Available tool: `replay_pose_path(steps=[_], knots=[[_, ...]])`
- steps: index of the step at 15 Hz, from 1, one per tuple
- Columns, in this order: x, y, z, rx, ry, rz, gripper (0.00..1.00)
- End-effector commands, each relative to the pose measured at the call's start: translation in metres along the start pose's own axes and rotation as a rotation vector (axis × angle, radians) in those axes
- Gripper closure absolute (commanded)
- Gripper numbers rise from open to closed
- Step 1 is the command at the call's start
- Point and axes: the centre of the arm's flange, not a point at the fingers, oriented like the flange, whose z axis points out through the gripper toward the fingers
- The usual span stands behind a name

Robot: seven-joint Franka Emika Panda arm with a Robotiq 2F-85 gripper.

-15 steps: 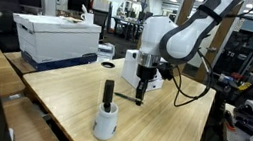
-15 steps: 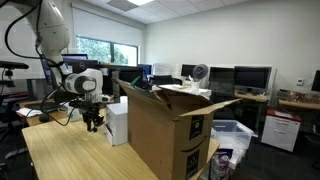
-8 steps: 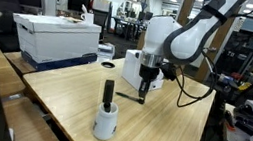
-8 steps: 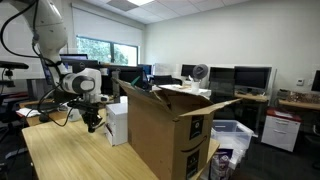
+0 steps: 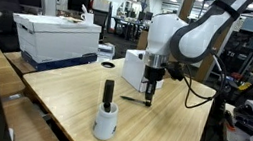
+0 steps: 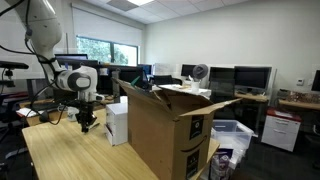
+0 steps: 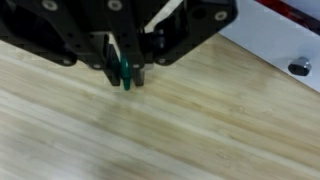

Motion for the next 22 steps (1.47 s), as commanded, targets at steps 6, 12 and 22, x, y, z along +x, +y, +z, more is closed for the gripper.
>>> replay_pose_path(steps=[6,12,22], knots=[[-0.029,-0.018,-0.011,-0.057,-0.174,-0.003,0.92],[-0.034,-0.029,-0.003,-0.051,-0.213,-0.044,0.53],[-0.014,-0.058,-0.009,0.011,-0.060,-0.104,0.03]])
